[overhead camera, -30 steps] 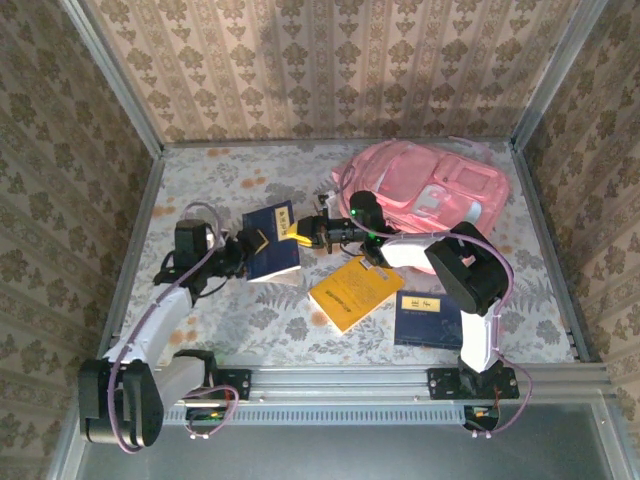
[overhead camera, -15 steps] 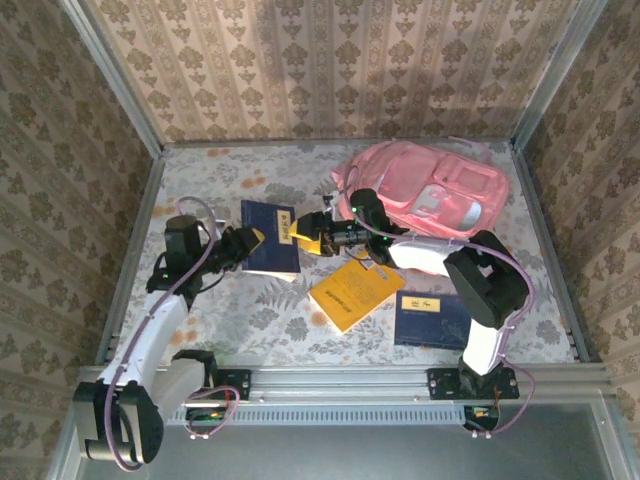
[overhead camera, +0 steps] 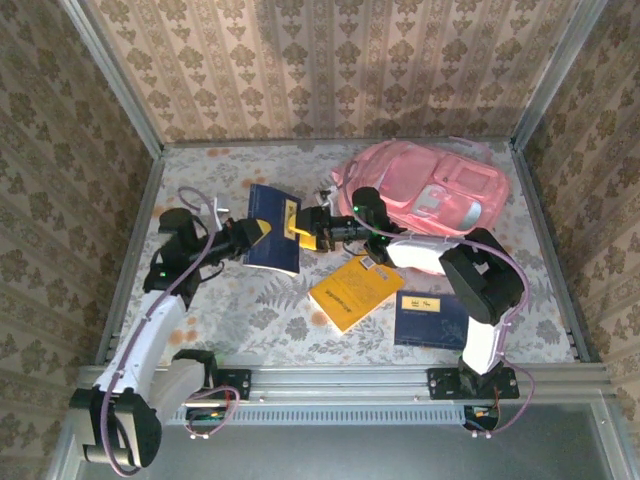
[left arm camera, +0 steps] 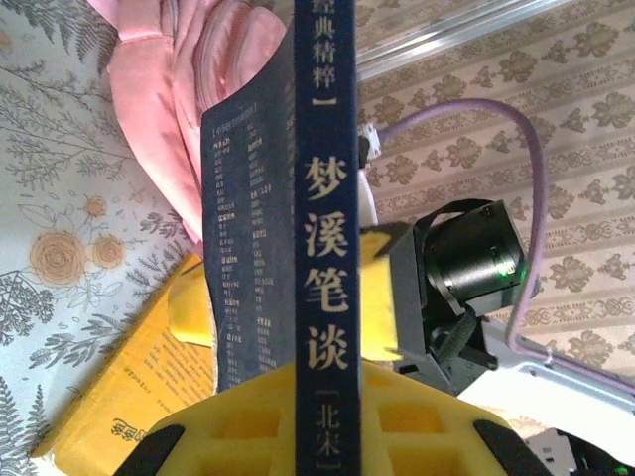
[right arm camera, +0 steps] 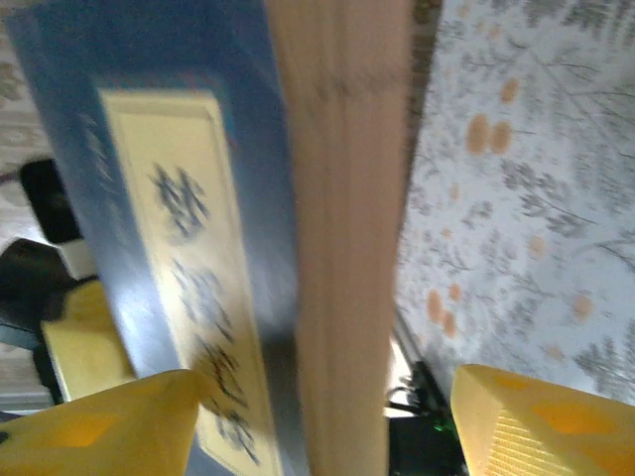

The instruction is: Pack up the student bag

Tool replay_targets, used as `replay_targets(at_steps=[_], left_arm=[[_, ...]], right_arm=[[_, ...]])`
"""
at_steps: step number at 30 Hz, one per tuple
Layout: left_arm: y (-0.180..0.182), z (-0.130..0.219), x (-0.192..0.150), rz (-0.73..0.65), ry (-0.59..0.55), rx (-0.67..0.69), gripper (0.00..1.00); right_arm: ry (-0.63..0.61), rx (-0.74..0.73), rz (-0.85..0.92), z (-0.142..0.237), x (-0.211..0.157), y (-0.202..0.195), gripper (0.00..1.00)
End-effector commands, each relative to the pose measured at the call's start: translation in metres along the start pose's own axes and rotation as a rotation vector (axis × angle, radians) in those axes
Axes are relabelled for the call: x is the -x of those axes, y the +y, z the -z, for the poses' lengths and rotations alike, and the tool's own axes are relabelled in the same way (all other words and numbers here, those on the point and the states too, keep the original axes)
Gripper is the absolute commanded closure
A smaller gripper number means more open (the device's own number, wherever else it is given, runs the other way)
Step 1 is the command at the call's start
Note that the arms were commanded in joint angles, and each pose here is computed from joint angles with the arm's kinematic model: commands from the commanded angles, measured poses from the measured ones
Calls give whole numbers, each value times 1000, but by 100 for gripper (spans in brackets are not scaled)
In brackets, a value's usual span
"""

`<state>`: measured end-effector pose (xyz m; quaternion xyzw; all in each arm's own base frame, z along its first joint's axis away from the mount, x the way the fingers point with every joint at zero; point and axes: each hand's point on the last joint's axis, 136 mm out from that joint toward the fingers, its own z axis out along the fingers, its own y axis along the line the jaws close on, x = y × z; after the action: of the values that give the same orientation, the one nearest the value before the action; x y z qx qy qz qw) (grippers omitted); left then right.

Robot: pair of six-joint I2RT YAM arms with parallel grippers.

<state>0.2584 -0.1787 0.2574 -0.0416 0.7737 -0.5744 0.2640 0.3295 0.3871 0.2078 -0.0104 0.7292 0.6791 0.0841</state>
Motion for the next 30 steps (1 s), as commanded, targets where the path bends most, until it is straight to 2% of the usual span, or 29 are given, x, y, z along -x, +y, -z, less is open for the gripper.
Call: replay_targets(at_steps=[1, 5, 11, 12, 14, 16, 19, 21, 25, 28, 30], left_arm=[[-31, 1, -6, -68, 53, -97, 100], [-28, 2, -8, -68, 59, -81, 100], [-26, 3, -8, -77, 68, -54, 100], [-24, 3, -7, -70, 67, -42, 96], [-21, 3, -4, -56, 56, -28, 73], [-17, 4, -1, -29, 31, -9, 49], [-9, 5, 0, 22, -20, -12, 31], [-9, 4, 1, 59, -60, -43, 18], [-14, -2, -4, 70, -69, -52, 6], [-15, -6, -4, 85, -99, -36, 3], [-17, -9, -3, 87, -129, -38, 3]], right_arm=[[-6, 191, 9, -1, 9, 41, 38], [-10, 245, 13, 2, 9, 52, 52], [-18, 204, 36, 9, 1, 50, 84], [-26, 202, 39, 11, 1, 51, 90], [-60, 208, 47, 16, 5, 56, 96], [-178, 193, 28, 30, 19, 53, 100], [-446, 160, 9, 64, 39, 49, 100], [-537, 111, 40, 77, 41, 54, 100], [-679, 69, 89, 99, 46, 68, 100], [-769, 74, 66, 111, 53, 68, 100], [-781, 78, 49, 110, 55, 67, 100]])
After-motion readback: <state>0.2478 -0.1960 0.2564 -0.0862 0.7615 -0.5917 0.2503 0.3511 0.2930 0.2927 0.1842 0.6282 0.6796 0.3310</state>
